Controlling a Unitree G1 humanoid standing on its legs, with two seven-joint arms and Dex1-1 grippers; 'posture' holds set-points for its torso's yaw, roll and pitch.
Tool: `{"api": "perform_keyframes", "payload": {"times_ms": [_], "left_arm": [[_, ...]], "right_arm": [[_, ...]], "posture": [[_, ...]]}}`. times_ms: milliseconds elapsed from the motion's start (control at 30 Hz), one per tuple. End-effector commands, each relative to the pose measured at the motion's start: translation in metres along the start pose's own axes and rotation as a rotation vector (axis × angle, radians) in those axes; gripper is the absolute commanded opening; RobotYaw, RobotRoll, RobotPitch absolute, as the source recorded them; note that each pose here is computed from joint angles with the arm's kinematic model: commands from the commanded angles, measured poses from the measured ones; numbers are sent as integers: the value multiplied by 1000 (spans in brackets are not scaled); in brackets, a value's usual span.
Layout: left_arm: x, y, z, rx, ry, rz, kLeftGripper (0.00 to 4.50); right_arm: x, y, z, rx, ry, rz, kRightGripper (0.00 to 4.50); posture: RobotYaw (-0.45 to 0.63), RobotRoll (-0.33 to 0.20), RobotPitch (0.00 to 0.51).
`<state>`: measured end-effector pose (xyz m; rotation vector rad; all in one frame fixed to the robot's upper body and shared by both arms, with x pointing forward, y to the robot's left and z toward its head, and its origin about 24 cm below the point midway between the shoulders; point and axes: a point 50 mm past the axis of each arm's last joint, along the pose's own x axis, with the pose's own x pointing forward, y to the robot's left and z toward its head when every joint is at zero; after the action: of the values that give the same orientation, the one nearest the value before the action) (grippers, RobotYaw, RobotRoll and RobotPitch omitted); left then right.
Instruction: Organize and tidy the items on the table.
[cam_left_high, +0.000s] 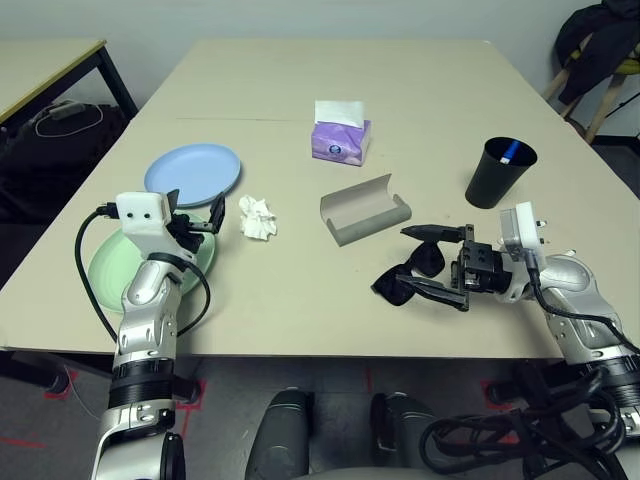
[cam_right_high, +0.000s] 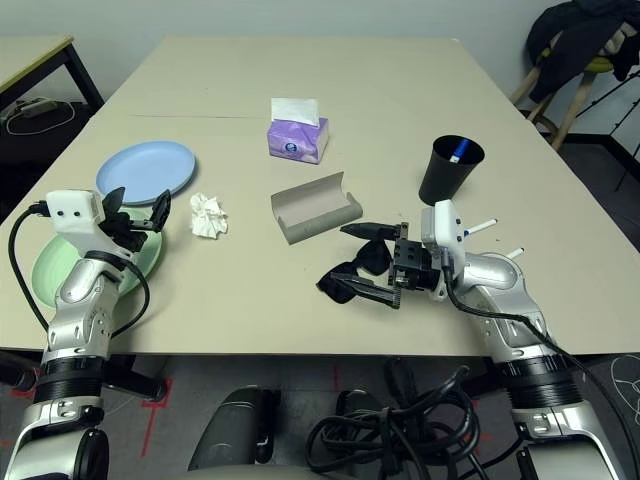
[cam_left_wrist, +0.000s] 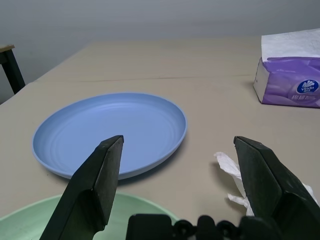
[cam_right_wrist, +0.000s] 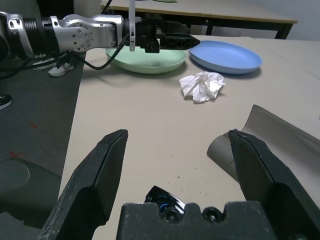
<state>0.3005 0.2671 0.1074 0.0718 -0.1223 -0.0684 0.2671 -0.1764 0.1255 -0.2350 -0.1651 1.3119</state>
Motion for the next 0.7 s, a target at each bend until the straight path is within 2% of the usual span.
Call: {"api": "perform_keyframes", "payload": {"times_ms": [33,367,533,700], "left_arm": [[3,4,12,3,56,-67,4500],[5,55,51,20,316,-66,4500],[-5,84,48,43,599,42,4500],[-13,100,47,3,699,43,4500]], "right_arm": [[0,1,-5,14,1,11,4473],[1,3,-13,37,-16,9,4473],[2,5,-14,43,-21,4,4473],[2,6,-15,43,-20,0,4473]], "posture": [[130,0,76],[142,0,85],[140,0,88],[139,0,90]]}}
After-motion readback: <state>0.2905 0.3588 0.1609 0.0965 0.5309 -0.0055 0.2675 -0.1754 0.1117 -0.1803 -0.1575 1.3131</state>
